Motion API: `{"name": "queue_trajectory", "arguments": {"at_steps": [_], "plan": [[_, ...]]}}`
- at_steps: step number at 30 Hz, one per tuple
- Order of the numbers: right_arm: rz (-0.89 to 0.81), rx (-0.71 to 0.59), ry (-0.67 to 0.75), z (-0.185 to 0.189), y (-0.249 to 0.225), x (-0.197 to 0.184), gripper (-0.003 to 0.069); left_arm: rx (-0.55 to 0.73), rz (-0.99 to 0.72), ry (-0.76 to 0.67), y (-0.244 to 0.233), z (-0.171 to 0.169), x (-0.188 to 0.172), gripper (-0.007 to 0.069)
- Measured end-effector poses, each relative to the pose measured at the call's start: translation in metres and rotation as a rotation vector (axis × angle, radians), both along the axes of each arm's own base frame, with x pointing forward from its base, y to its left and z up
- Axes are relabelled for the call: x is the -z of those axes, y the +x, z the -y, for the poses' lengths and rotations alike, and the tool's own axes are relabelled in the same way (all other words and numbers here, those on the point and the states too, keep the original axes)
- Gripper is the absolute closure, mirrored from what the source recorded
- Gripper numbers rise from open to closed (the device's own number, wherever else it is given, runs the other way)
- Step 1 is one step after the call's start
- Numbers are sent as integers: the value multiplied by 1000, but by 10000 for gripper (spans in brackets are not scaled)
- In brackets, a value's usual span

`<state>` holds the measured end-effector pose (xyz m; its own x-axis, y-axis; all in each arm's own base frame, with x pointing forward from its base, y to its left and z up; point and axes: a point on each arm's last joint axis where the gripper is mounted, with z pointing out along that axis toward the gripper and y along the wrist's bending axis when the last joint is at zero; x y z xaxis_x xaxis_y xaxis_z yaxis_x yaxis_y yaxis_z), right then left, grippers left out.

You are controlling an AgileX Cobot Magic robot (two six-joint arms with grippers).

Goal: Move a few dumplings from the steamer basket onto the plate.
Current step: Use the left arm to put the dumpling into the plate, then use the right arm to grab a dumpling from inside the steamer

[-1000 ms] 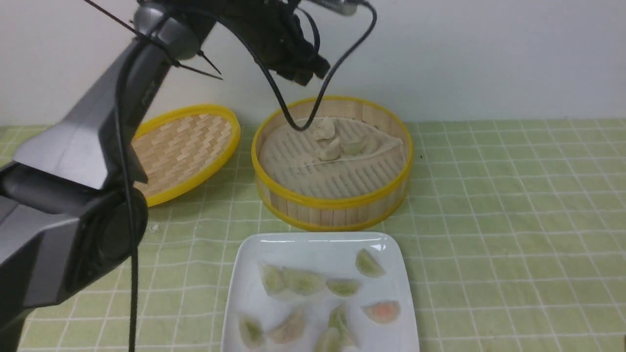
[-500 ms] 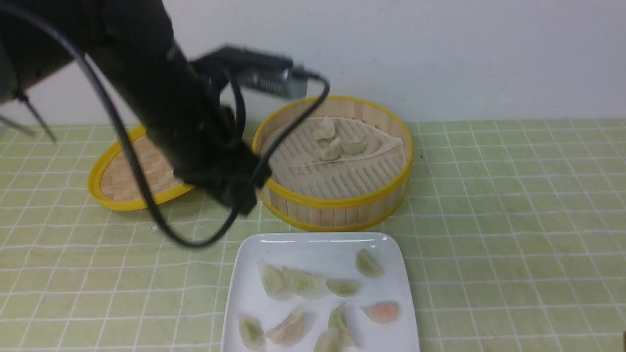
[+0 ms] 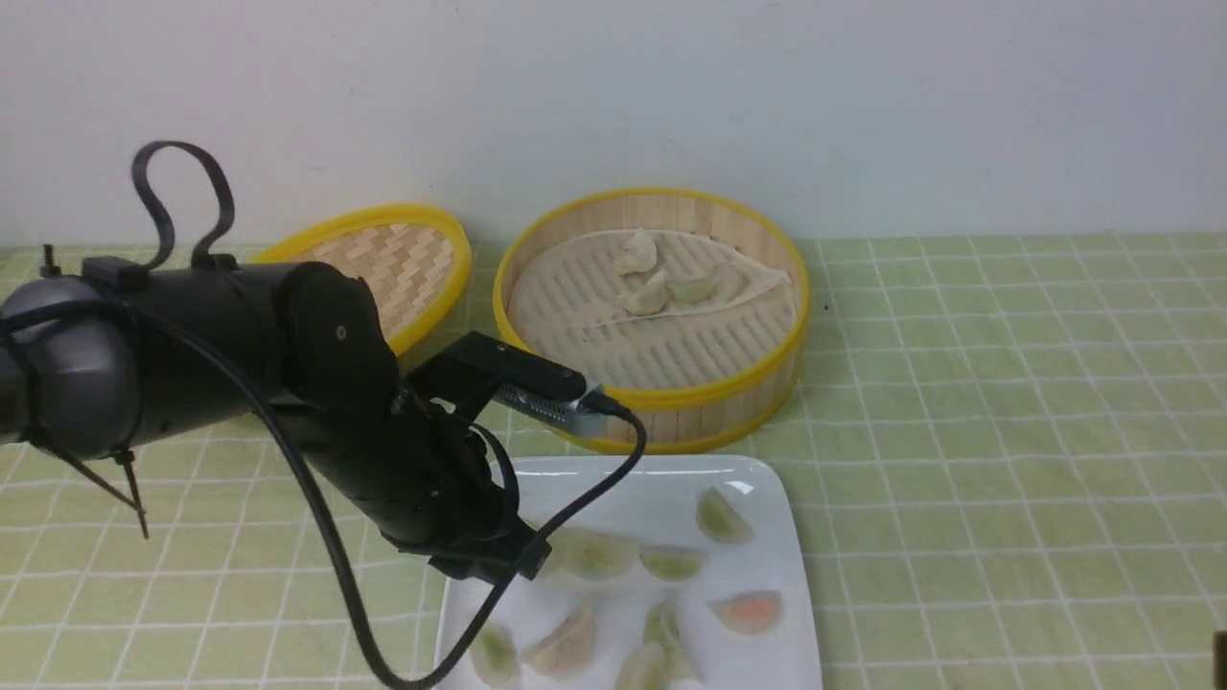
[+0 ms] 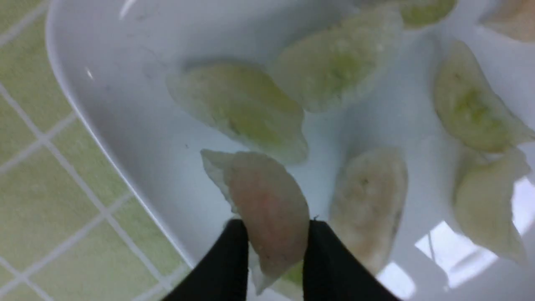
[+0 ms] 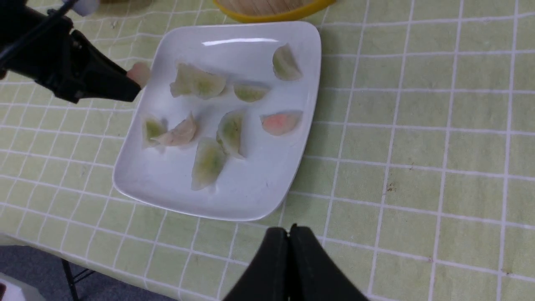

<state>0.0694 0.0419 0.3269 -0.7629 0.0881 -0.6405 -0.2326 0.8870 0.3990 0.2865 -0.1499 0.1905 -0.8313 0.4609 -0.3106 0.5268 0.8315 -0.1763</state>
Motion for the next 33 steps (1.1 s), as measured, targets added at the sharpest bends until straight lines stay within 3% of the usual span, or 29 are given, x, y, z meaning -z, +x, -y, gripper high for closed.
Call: {"name": "queue_trajectory", "arguments": {"at_steps": [5, 13, 16, 18, 20, 21, 22, 23, 26, 29, 33], "plan": [[1, -2, 3, 0, 0, 0, 673, -25, 3, 15, 11, 3, 23, 459], [-2, 10, -17, 1, 14, -10, 673, -56, -40, 16, 13, 4, 26, 248], [-11, 9, -24, 1, 31, -25, 673, -40, -74, 17, 13, 6, 17, 232], [-35, -11, -37, -1, 52, -38, 673, -26, -88, 10, 12, 7, 3, 252], [-42, -31, -51, -2, 73, -48, 673, -17, -82, 2, 8, 6, -11, 308], [-46, -45, -55, -3, 88, -54, 672, -13, -62, -13, 2, 4, -27, 373], [-47, -44, -55, -3, 91, -55, 672, -13, -62, -13, 2, 4, -27, 373], [-57, -53, -57, -4, 113, -59, 672, -3, -23, -33, -8, 0, -49, 476], [-59, -78, -74, -7, 152, -62, 670, 3, 83, -87, -33, -11, -92, 595], [-79, -108, -108, -16, 200, -55, 668, 2, 223, -169, -75, -28, -138, 627], [-72, -152, -183, -35, 250, -43, 659, -4, 340, -234, -120, -48, -165, 631]]}}
